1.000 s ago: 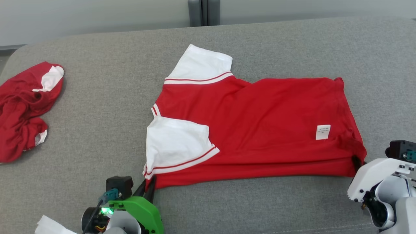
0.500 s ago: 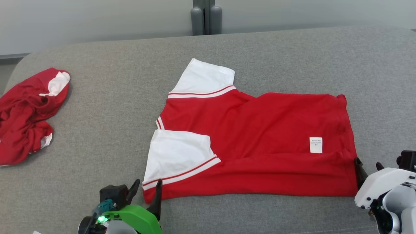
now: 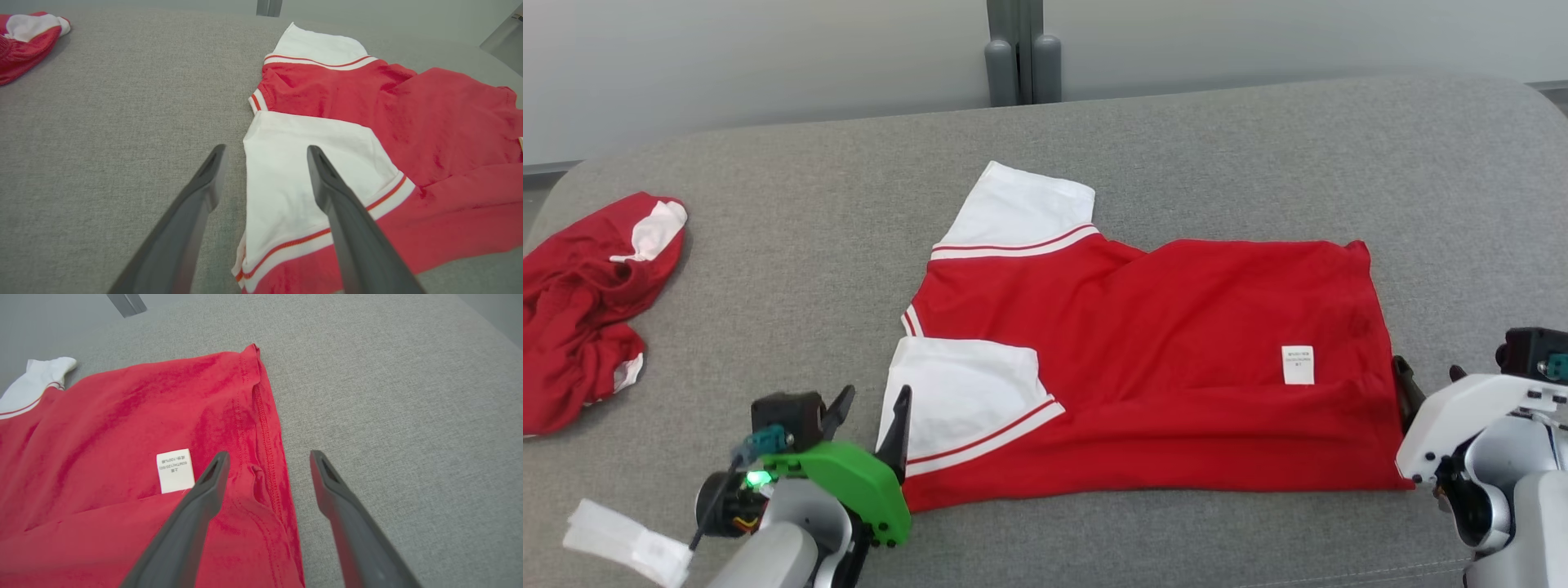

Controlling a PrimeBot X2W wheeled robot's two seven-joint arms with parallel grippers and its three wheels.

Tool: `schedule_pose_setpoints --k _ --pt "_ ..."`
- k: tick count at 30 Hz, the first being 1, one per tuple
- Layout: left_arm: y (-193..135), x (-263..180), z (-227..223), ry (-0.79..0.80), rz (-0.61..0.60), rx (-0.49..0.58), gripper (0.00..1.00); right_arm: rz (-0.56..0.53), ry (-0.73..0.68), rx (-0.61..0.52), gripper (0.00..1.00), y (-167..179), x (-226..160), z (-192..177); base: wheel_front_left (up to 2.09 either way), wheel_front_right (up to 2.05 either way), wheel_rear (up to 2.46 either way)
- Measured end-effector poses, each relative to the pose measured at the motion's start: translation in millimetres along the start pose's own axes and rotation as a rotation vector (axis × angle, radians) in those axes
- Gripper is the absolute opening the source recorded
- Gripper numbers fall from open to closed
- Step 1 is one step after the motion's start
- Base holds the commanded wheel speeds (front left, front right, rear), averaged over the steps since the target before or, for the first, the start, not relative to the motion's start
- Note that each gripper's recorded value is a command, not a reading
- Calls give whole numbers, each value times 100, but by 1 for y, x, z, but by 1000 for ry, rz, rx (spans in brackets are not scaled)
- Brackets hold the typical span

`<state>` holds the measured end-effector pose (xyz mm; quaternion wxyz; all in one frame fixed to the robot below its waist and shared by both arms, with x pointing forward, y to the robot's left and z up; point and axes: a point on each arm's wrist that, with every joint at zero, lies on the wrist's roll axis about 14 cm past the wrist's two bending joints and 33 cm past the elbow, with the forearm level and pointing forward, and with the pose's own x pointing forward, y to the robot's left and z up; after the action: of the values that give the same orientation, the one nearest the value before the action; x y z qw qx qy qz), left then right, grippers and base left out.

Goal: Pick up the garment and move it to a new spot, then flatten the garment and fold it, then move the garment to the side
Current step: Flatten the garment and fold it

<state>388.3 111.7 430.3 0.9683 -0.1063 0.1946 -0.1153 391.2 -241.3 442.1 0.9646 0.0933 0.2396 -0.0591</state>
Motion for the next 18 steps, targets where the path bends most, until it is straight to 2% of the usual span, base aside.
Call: schedule_pose_setpoints --k 7,12,18 --pt "-9 43 43 23 -62 51 100 48 83 -65 100 26 20 23 0 0 0" --pt "-12 87 79 47 -80 91 100 108 103 -108 100 50 47 62 0 0 0" --pt "-13 137 84 146 -86 74 100 165 180 -153 100 69 79 73 0 0 0"
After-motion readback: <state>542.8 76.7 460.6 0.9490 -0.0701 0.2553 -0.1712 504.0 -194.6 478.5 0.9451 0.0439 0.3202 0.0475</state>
